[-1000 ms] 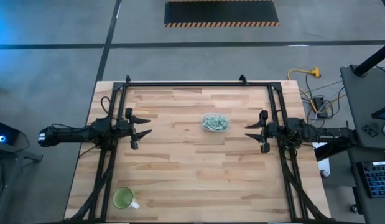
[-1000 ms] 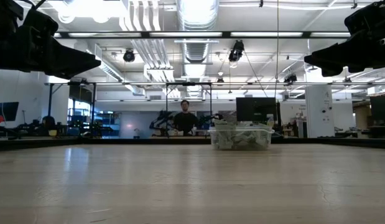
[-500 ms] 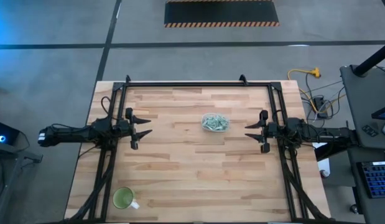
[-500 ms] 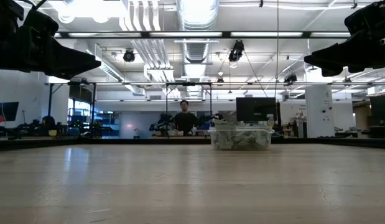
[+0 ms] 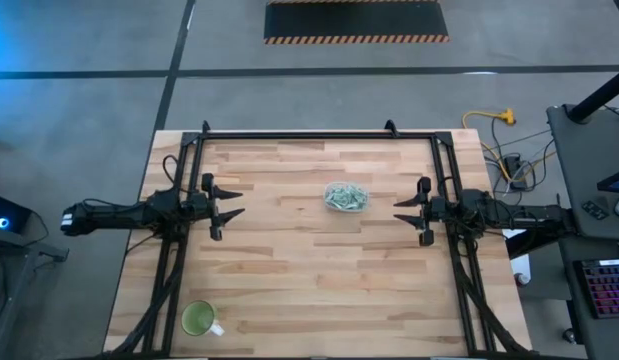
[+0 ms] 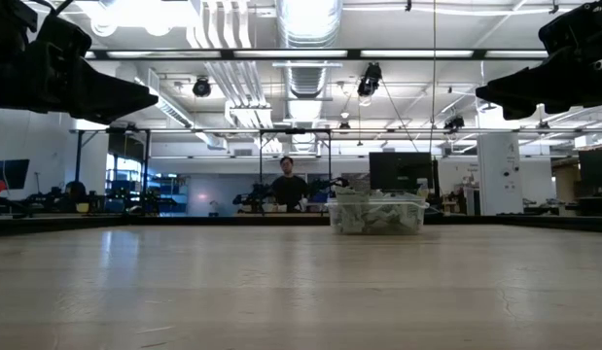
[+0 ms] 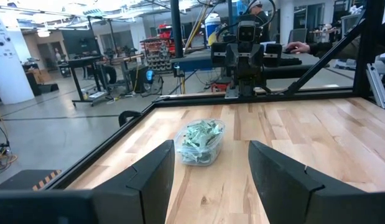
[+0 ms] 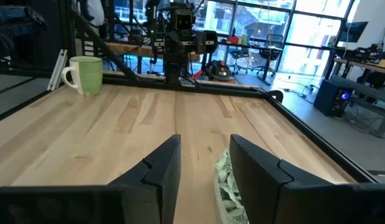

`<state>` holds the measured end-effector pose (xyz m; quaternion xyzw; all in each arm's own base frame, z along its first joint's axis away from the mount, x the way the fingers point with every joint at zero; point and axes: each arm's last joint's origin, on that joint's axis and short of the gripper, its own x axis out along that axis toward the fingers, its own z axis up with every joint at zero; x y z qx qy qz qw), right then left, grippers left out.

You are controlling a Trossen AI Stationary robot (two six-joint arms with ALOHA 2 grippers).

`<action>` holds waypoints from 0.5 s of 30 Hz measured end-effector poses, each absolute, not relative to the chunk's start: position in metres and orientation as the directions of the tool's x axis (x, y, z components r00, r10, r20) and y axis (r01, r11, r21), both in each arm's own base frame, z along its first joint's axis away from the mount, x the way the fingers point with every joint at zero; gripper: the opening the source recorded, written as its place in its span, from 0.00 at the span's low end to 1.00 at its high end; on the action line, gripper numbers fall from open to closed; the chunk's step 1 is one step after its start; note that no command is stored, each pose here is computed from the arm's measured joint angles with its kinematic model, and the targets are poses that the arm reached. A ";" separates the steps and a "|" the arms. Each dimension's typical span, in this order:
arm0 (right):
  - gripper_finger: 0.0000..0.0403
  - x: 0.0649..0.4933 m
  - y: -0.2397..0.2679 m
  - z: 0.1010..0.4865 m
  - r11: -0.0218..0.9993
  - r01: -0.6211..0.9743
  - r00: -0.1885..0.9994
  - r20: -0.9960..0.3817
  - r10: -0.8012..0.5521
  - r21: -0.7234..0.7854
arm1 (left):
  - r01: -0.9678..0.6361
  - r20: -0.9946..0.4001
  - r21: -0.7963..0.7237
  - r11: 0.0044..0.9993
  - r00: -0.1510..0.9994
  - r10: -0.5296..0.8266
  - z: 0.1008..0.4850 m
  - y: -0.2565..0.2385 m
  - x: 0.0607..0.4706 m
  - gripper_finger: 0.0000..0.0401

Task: Pick and place Stevia / Truvia into bins
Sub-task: Return to Home Position

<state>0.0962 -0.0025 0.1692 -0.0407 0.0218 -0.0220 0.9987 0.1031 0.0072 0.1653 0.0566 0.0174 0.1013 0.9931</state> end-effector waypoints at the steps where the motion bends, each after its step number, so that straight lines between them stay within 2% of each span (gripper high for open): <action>1: 0.32 0.096 -0.003 0.169 0.996 0.042 0.998 -0.042 -0.045 -0.081 | -0.199 -0.023 0.116 0.973 0.979 0.203 0.165 0.007 0.103 0.47; 15: 0.30 0.096 -0.003 0.169 0.996 0.042 0.998 -0.042 -0.046 -0.080 | -0.199 -0.023 0.116 0.973 0.979 0.203 0.165 0.007 0.103 0.47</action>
